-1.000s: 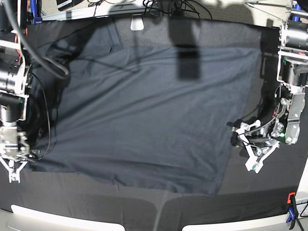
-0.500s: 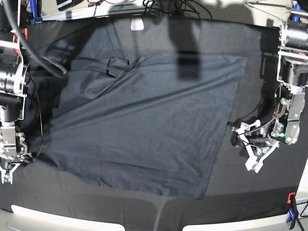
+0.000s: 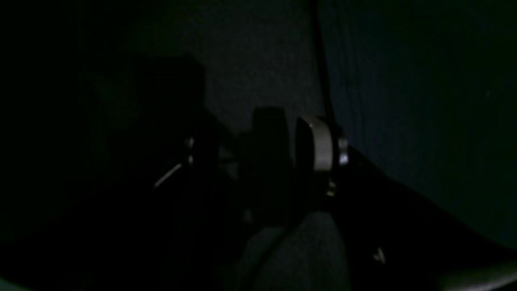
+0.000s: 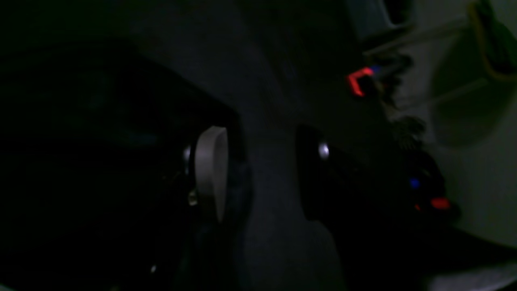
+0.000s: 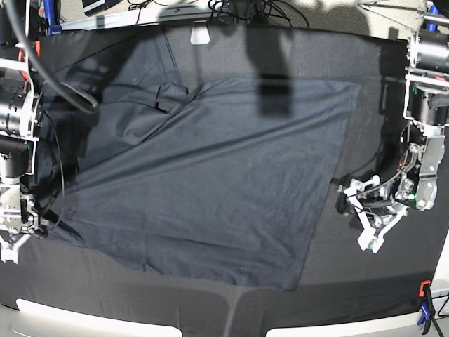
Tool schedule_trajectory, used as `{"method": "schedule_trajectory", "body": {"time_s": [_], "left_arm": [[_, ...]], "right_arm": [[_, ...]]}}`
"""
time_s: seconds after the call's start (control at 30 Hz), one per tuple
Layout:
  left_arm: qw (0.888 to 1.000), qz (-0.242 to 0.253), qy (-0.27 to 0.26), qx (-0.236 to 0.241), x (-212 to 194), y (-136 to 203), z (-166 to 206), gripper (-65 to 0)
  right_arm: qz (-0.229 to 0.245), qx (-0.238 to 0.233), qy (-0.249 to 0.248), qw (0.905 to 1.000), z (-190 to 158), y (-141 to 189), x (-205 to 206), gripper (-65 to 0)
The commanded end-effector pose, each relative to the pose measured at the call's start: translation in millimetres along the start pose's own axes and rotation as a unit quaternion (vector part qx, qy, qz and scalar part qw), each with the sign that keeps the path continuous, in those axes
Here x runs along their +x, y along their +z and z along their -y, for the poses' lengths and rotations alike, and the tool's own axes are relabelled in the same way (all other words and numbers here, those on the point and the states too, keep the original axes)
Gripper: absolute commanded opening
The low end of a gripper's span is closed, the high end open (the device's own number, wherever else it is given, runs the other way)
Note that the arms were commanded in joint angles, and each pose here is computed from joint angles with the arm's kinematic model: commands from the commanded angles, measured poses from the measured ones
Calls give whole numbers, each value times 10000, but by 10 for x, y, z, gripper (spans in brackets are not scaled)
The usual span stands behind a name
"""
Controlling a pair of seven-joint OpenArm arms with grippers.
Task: Layout the t-shirt on the table in an organized manner, then fold the t-shirt properly
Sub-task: 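Drag the shirt edge outward with the right gripper to straighten it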
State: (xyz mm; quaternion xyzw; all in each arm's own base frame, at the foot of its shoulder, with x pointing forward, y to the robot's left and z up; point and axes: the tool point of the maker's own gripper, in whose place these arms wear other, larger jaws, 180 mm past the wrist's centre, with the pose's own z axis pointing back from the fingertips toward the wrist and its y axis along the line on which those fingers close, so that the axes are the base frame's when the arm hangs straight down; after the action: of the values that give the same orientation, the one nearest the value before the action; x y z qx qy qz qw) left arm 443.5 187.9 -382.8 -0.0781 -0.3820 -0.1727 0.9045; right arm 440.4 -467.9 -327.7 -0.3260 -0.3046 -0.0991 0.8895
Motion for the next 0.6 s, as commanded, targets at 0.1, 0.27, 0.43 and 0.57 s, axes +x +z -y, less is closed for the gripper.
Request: {"method": "schedule_trajectory", "body": {"time_s": [0.1,0.27,0.43,0.57], "left_arm": [[9991,414,-45,85,290,72,-101,-364],[9991,411,-47,86,289,72,-101,-364],[9991,413,-46,87,290,73,-103,-364],[9990,414,-162,-84,290,73,-39,-364]], "right_arm": [[478,648,-303,9963,-76,158,478,-381],[525,2051,-229,9771,-544,377,603,-381],[530,3420,32,9382,-978,667,600,-381],[640,4344,131,8984,-1214,927,605,-383]]}}
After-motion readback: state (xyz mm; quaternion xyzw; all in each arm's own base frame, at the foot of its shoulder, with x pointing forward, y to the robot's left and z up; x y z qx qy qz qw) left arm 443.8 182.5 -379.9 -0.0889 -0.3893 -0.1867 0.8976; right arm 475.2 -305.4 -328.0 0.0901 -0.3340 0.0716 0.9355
